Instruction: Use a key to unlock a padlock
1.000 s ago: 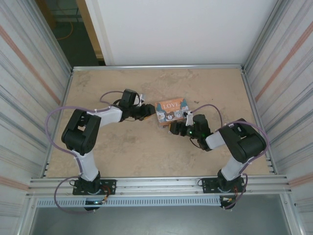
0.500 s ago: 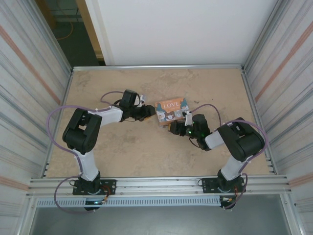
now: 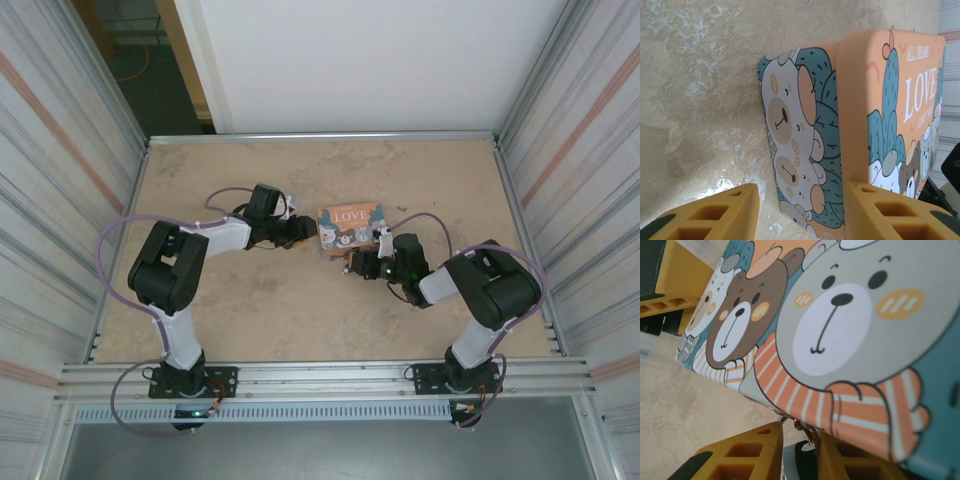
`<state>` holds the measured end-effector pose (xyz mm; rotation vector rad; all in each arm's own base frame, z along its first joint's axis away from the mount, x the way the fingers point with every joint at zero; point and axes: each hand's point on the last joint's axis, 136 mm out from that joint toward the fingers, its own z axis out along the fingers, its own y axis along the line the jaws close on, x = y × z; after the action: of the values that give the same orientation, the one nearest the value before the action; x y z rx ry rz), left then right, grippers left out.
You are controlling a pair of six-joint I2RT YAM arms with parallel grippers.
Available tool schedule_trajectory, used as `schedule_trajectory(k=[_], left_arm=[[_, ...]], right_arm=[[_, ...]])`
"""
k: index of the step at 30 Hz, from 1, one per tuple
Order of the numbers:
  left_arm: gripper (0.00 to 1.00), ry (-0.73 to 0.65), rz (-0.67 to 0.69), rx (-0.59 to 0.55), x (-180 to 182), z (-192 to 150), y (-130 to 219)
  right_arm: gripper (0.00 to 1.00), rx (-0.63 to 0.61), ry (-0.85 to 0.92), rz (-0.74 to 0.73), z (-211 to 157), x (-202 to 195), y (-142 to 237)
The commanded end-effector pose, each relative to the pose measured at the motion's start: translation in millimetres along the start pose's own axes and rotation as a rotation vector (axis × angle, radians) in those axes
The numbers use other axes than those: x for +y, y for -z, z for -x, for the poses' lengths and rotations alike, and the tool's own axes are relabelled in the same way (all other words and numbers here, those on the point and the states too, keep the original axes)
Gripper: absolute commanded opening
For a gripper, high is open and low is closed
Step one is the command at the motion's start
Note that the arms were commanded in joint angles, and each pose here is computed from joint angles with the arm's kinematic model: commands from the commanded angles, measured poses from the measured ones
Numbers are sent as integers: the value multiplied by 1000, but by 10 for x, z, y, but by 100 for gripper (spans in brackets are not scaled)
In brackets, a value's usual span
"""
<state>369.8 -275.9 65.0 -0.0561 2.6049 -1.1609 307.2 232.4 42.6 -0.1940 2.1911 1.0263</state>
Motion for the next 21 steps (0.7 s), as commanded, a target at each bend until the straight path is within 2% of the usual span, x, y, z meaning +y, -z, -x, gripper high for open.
schedule_trajectory(k=[1, 7, 16, 21], left_arm=[[49, -23, 7, 15, -8, -33, -10], [49, -21, 11, 18, 8, -52, -6], [49, -23, 10, 7, 14, -97, 48], [49, -64, -12, -65, -167, -27, 274]], right_arm=[[18, -6, 22, 14, 40, 39, -11], [6, -8, 14, 1, 37, 15, 6], [3, -41, -5, -14, 103, -10, 69], [3, -54, -20, -10, 127, 8, 100]])
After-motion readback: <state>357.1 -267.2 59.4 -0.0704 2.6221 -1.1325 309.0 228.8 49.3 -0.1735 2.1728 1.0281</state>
